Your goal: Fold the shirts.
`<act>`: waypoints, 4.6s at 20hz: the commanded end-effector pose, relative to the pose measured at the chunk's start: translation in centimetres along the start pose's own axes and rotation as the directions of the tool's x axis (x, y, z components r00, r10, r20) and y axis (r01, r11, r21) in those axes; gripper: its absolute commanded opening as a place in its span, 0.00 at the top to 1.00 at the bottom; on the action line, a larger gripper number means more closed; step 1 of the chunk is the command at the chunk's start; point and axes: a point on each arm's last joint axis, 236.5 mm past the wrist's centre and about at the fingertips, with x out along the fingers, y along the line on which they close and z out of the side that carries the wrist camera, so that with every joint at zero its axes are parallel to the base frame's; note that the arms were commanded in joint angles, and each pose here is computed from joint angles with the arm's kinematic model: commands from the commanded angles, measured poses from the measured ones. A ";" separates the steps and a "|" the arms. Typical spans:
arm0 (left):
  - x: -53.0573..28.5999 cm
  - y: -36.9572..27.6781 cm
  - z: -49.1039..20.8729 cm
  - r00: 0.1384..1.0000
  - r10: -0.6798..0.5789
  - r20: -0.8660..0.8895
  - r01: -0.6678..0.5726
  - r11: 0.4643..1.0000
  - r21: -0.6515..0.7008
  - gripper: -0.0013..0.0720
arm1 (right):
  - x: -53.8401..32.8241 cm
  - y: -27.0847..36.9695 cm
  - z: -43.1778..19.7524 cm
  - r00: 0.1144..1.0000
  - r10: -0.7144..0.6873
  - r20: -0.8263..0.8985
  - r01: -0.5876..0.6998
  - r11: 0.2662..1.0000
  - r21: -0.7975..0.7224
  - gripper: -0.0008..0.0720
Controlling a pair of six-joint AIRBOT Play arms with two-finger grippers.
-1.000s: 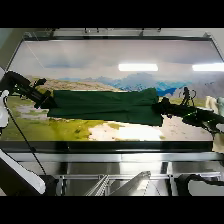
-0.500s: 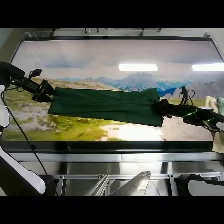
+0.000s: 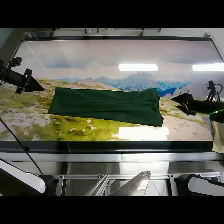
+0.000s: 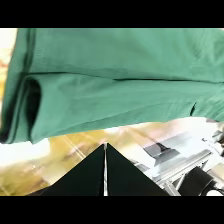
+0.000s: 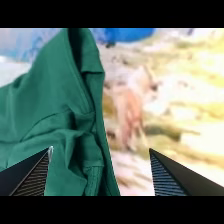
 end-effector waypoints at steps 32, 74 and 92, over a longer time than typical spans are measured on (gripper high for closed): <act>29.1 -32.4 -14.4 0.964 -0.035 -0.263 0.204 0.734 0.648 0.96 | -4.3 18.5 -1.1 0.780 0.557 -0.285 -0.585 0.811 -0.017 0.96; -0.3 -15.2 -17.1 0.968 -0.198 0.155 0.090 0.847 0.523 0.96 | 16.9 17.8 -13.4 0.843 -0.079 -0.532 -0.083 0.958 -0.274 0.27; 0.1 -15.9 -17.6 0.969 -0.208 0.134 0.105 0.836 0.539 0.96 | 20.5 22.7 -18.9 0.762 0.216 -0.610 -0.298 0.954 -0.034 0.96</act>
